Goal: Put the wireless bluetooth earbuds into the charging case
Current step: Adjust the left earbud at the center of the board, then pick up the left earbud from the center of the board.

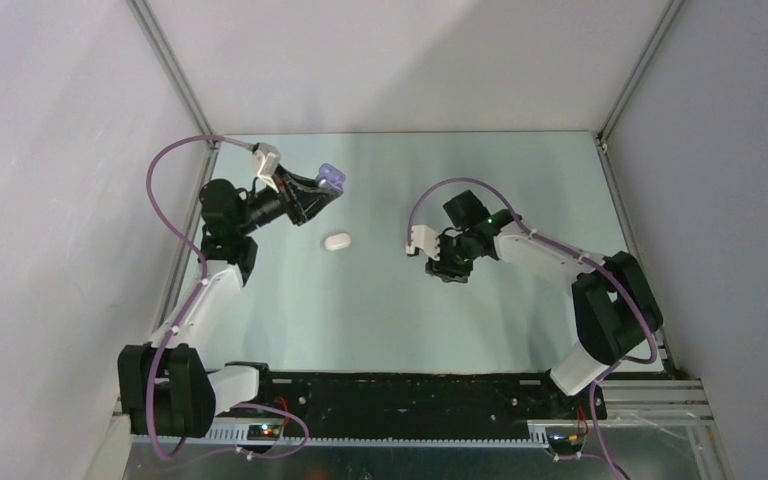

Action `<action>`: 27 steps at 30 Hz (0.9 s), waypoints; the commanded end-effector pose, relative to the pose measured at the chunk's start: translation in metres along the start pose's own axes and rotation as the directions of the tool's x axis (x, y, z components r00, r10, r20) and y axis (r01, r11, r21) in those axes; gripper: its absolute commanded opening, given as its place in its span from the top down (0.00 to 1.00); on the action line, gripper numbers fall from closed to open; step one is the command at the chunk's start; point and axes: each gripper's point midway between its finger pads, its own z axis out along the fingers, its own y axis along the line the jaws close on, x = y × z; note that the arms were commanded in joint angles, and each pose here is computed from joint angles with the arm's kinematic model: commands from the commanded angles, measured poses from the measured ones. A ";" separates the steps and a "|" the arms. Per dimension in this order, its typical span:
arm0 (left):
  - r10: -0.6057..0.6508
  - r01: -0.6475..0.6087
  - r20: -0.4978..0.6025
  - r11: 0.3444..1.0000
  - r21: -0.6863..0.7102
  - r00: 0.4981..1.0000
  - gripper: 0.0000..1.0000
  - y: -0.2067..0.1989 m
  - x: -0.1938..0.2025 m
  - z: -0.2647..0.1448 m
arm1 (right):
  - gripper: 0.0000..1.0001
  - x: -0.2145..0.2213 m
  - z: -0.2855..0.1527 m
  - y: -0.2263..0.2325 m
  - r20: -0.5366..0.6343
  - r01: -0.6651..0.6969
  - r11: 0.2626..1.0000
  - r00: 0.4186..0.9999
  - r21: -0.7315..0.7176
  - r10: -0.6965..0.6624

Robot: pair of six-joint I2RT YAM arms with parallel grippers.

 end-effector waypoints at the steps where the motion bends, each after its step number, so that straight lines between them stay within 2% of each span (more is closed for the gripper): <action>1: 0.046 -0.046 0.034 0.999 -0.010 0.998 1.00 -0.004 -0.012 -0.001 | 0.56 -0.026 0.006 -0.022 0.091 -0.149 0.978 0.986 0.148 0.137; 4: 0.043 -0.042 0.033 0.999 -0.015 0.999 1.00 -0.004 -0.012 -0.001 | 0.65 -0.038 0.012 -0.020 0.098 -0.236 0.952 0.970 0.196 0.221; 9: 0.045 -0.044 0.038 0.999 -0.027 0.998 1.00 -0.003 -0.012 -0.002 | 0.73 -0.043 0.031 -0.003 0.102 -0.376 0.916 0.926 0.138 0.364; 12: 0.045 -0.043 0.038 0.999 -0.028 0.998 1.00 -0.003 -0.011 -0.002 | 0.78 -0.039 0.040 0.001 0.089 -0.394 0.913 0.918 0.109 0.386; 27: 0.041 -0.040 0.026 0.998 -0.041 0.999 1.00 -0.001 -0.007 -0.004 | 0.74 -0.015 0.060 -0.022 0.023 -0.397 0.900 0.916 0.182 0.400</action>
